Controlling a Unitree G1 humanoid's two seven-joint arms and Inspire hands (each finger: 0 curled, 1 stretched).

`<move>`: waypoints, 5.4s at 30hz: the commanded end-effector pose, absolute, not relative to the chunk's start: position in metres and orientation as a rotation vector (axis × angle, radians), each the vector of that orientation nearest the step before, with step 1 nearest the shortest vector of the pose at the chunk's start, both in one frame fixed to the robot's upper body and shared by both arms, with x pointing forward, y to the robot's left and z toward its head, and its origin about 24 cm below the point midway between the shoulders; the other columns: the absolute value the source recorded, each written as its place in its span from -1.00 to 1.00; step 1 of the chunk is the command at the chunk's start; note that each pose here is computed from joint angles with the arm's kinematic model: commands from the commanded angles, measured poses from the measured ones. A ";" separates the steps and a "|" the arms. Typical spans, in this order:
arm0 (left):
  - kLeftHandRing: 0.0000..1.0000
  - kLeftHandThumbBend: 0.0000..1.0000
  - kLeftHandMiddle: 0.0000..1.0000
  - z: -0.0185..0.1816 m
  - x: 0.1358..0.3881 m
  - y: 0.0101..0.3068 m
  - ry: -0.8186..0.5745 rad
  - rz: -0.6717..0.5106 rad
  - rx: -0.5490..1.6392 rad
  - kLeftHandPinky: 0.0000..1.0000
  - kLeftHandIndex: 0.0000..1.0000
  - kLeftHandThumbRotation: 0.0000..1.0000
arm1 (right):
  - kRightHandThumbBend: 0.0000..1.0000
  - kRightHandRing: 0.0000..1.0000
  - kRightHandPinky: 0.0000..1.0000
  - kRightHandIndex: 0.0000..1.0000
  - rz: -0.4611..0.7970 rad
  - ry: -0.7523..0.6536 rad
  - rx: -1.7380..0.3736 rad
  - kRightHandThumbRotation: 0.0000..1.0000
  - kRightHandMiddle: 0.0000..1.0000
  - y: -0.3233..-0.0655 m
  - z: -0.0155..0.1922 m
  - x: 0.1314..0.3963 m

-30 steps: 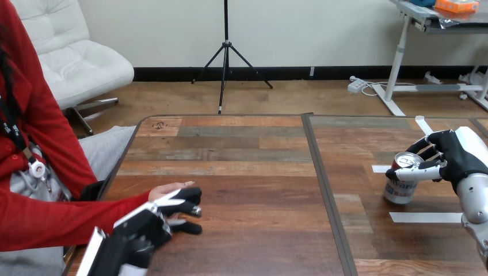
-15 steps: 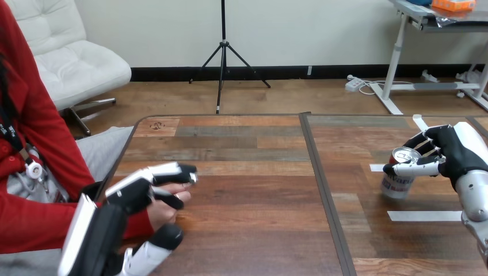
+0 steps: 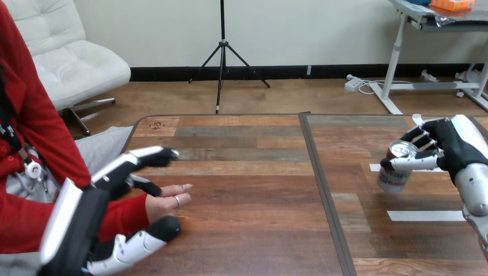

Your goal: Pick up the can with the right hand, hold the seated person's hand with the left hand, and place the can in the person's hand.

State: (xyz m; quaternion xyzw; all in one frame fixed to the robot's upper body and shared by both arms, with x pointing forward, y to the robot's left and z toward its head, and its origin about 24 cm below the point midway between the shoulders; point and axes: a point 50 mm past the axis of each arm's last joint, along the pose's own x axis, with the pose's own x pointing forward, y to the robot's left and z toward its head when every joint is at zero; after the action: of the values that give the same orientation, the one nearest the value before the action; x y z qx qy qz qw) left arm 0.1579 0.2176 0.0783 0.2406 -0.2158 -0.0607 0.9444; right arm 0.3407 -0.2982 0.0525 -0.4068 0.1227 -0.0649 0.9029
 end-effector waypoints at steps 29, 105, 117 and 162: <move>0.52 1.00 0.62 0.145 0.208 0.235 -0.572 -0.090 1.076 0.08 0.55 -0.12 | 0.50 -0.16 -0.23 -0.04 -0.114 -0.079 -0.809 -1.00 -0.07 -0.279 0.120 0.363; 0.68 1.00 0.73 0.067 0.261 0.243 -0.142 -0.376 1.502 0.66 0.68 0.20 | 0.48 -0.15 -0.23 -0.04 -0.071 -0.135 -0.777 -1.00 -0.06 -0.271 0.126 0.361; 0.67 1.00 0.72 0.060 0.265 0.248 -0.096 -0.361 1.562 0.61 0.67 0.06 | 0.48 -0.16 -0.24 -0.05 -0.072 -0.141 -0.770 -1.00 -0.06 -0.272 0.127 0.361; 0.30 0.89 0.34 0.042 0.279 0.257 0.002 -0.305 1.596 0.16 0.31 -0.83 | 0.49 -0.20 -0.30 -0.06 -0.066 -0.163 -0.765 -1.00 -0.09 -0.272 0.128 0.359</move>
State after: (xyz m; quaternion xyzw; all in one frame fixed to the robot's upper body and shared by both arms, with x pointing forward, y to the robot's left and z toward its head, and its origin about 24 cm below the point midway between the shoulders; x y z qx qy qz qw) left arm 0.2681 0.2525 0.0303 0.7027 0.0084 -0.1510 0.6952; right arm 0.3523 -0.2752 0.0942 -0.3798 -0.0065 -0.0172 0.9249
